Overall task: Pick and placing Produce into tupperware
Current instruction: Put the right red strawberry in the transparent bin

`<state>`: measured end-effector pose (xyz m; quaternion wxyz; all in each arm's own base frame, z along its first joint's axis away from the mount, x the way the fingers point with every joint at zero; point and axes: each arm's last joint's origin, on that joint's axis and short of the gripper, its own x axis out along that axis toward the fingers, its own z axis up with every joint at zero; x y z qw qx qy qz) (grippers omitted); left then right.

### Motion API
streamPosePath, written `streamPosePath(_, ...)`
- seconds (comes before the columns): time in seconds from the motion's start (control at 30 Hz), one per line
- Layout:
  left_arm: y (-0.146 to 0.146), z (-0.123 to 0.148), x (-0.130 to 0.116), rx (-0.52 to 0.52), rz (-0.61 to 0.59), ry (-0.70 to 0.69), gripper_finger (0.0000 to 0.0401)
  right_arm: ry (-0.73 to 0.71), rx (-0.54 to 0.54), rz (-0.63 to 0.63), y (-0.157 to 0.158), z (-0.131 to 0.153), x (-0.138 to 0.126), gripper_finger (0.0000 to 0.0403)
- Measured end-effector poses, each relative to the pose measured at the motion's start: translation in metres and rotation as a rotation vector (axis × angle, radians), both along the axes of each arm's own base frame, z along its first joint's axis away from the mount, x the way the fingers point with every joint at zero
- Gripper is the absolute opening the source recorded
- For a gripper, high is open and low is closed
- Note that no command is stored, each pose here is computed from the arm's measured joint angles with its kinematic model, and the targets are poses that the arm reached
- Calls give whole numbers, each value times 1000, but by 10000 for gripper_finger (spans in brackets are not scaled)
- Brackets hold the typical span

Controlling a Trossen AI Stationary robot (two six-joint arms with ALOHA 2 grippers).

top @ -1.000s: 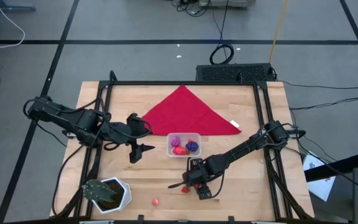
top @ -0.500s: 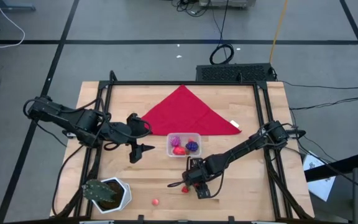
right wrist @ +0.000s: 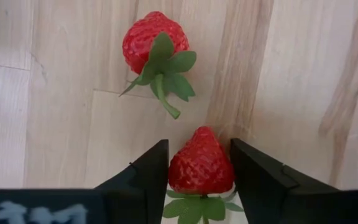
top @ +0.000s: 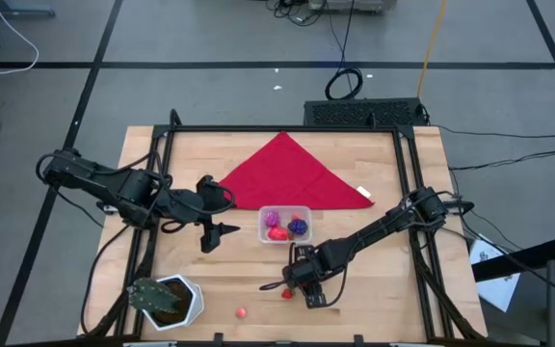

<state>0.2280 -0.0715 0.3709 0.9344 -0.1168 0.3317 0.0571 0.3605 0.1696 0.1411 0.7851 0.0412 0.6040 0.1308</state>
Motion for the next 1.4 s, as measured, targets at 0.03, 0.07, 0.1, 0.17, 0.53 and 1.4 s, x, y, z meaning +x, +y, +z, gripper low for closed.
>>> streamPosePath(0.03,0,0,0,0,0,0,296,0,0,3,0,0,0,149)
streamPosePath(0.07,0,0,0,0,0,0,296,0,0,4,0,0,0,148)
streamPosePath(0.1,0,0,0,0,0,0,296,0,-1,6,0,0,0,148)
streamPosePath(0.17,0,0,0,0,0,0,296,1,-1,7,0,0,0,149)
streamPosePath(0.53,0,0,0,1,0,-1,296,-57,13,18,-12,32,-4,148)
streamPosePath(1.4,0,0,0,32,-24,-3,296,-251,-94,-99,-144,77,20,155)
